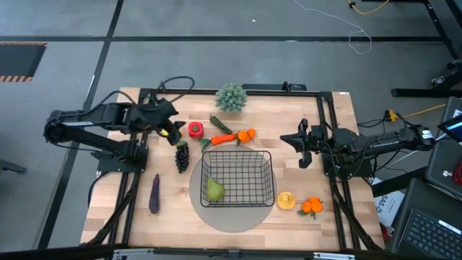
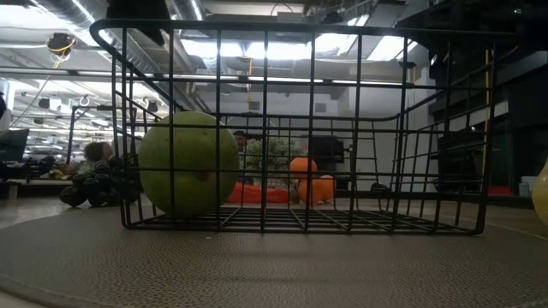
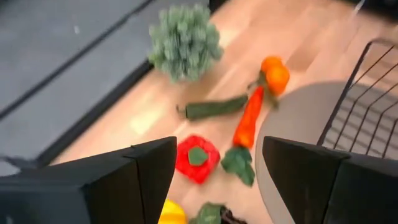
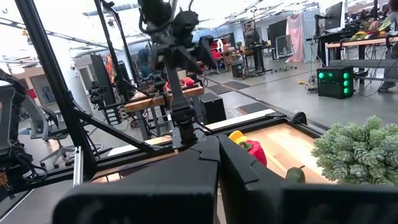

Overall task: Build produce basket
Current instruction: Put the red bell pepper into the black wire basket

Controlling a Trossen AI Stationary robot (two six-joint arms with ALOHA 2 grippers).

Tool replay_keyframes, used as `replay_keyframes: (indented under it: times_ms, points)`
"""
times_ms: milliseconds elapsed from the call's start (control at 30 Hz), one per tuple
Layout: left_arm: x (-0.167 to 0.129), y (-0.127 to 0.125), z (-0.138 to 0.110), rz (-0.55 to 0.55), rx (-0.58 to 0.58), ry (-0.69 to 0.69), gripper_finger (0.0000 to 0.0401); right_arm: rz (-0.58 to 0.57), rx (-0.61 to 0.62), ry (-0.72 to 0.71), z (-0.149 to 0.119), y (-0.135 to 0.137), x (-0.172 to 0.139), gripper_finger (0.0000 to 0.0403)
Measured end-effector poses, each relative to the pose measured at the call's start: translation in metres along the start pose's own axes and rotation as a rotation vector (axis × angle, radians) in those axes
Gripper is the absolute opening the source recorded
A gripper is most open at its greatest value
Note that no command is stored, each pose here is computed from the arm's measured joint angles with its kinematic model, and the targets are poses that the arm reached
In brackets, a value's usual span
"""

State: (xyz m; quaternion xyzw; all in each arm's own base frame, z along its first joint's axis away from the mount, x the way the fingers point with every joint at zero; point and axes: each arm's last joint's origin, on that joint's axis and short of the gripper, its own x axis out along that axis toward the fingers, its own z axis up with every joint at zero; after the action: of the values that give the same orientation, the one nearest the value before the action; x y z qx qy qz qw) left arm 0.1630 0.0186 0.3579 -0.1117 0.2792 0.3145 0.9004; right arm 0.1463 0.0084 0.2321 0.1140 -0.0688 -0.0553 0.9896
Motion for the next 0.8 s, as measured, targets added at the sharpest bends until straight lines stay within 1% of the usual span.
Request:
replay_keyframes:
  times_ms: [200, 300, 600, 700, 800]
  points:
    - [0.027, 0.0, 0.002, 0.021, -0.017, 0.11, 0.0229, 0.0, -0.001, 0.0, 0.0, 0.0, 0.0, 0.0]
    - [0.041, 0.002, 0.003, 0.041, 0.015, 0.157, 0.0229, 0.003, -0.001, -0.01, 0.001, 0.0, 0.0, 0.0]
    - [0.079, 0.015, 0.004, 0.085, 0.058, 0.29, 0.0229, 0.004, -0.001, -0.013, 0.002, 0.0, 0.0, 0.0001]
    - [0.09, 0.02, 0.005, 0.133, 0.128, 0.307, 0.0229, 0.003, -0.001, -0.013, 0.002, 0.0, 0.0, 0.0001]
    - [0.101, 0.023, 0.004, 0.208, 0.16, 0.331, 0.0229, 0.001, -0.004, -0.006, 0.001, 0.0, 0.0, 0.0011]
